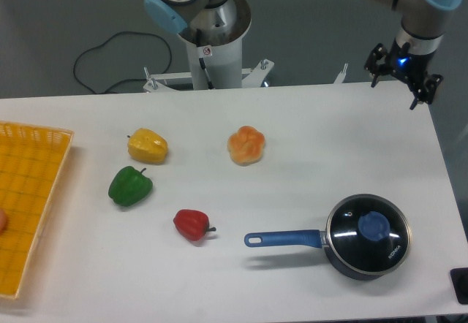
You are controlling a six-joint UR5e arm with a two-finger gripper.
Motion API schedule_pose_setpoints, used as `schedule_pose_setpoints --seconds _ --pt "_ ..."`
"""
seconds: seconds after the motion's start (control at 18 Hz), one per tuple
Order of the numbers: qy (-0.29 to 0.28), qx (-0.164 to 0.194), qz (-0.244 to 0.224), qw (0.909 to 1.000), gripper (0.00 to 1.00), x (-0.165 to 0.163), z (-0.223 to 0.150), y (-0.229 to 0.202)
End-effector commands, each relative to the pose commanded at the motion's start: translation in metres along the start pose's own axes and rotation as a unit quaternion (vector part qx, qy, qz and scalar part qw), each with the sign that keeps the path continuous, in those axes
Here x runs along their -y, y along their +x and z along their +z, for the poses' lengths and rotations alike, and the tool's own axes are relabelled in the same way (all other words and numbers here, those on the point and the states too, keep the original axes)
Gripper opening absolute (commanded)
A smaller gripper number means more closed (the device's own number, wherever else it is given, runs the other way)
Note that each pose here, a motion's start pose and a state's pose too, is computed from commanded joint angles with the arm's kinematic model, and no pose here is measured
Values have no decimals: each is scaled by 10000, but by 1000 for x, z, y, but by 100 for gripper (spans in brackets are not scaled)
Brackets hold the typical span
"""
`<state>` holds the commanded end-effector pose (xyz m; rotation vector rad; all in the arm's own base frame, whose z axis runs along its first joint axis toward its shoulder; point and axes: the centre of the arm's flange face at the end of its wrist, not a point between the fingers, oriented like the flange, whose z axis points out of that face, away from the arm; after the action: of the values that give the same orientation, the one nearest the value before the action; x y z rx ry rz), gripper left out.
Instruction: Open the lid
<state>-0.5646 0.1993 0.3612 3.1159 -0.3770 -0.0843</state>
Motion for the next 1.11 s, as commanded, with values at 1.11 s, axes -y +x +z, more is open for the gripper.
schedule_pose_setpoints --seconds 1.11 --pt "161 205 -404 9988 100 34 0 -3"
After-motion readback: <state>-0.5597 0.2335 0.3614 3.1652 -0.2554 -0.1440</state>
